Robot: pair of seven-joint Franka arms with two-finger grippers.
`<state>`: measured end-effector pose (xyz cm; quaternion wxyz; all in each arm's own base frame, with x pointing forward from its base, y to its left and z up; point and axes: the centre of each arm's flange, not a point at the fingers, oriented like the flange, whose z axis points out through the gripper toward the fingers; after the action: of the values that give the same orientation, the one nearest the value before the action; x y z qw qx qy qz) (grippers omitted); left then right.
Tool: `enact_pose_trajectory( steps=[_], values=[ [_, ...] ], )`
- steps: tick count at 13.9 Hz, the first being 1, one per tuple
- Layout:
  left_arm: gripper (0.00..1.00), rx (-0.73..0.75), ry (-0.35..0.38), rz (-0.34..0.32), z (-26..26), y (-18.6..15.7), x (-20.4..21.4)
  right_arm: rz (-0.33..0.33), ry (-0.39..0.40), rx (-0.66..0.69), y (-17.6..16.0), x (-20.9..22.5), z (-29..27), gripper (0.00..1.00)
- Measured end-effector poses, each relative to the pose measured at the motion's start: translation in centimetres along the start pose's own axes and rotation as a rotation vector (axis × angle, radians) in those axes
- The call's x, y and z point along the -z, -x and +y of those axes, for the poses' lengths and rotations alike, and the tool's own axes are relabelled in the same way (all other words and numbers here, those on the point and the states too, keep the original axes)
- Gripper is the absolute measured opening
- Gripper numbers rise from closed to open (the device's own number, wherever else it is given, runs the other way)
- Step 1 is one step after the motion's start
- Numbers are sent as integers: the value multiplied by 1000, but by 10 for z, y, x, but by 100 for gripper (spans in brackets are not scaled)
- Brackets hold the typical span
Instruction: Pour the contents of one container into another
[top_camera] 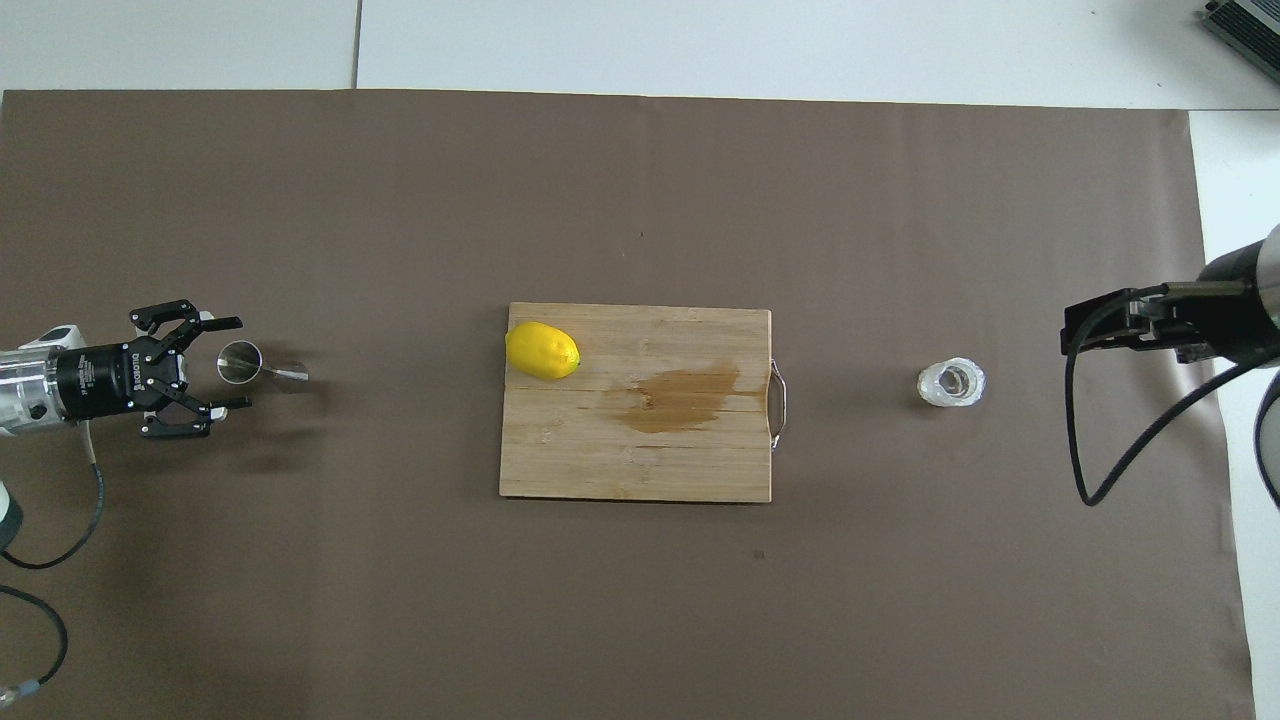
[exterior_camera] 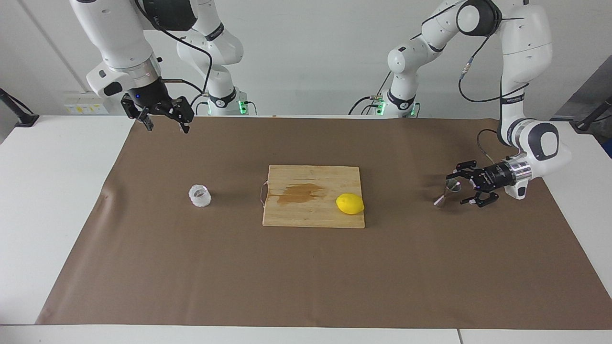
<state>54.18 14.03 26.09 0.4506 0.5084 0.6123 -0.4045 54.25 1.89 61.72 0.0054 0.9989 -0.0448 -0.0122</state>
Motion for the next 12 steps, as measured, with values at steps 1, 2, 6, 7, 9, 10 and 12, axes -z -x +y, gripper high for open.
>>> enact_pose_trajectory(
  steps=[1, 2, 6, 7, 9, 10, 12],
  values=[
    [100, -1, -1, -4, -2, -2, -2, 0, 0, 0, 0, 0, 0, 100],
    [100, -3, -2, -6, -3, -3, -4, 0, 0, 0, 0, 0, 0, 100],
    [100, -4, -4, -8, -3, -3, -6, 0, 0, 0, 0, 0, 0, 100],
    [100, -4, -4, -9, -3, -3, -6, 0, 0, 0, 0, 0, 0, 100],
    [100, -4, -3, -9, -3, -3, -6, 0, 0, 0, 0, 0, 0, 100],
    [100, -4, -2, -10, -3, -3, -6, 0, 0, 0, 0, 0, 0, 100],
    [100, -5, 2, -16, -3, -3, -7, 0, 0, 0, 0, 0, 0, 100]
  ],
)
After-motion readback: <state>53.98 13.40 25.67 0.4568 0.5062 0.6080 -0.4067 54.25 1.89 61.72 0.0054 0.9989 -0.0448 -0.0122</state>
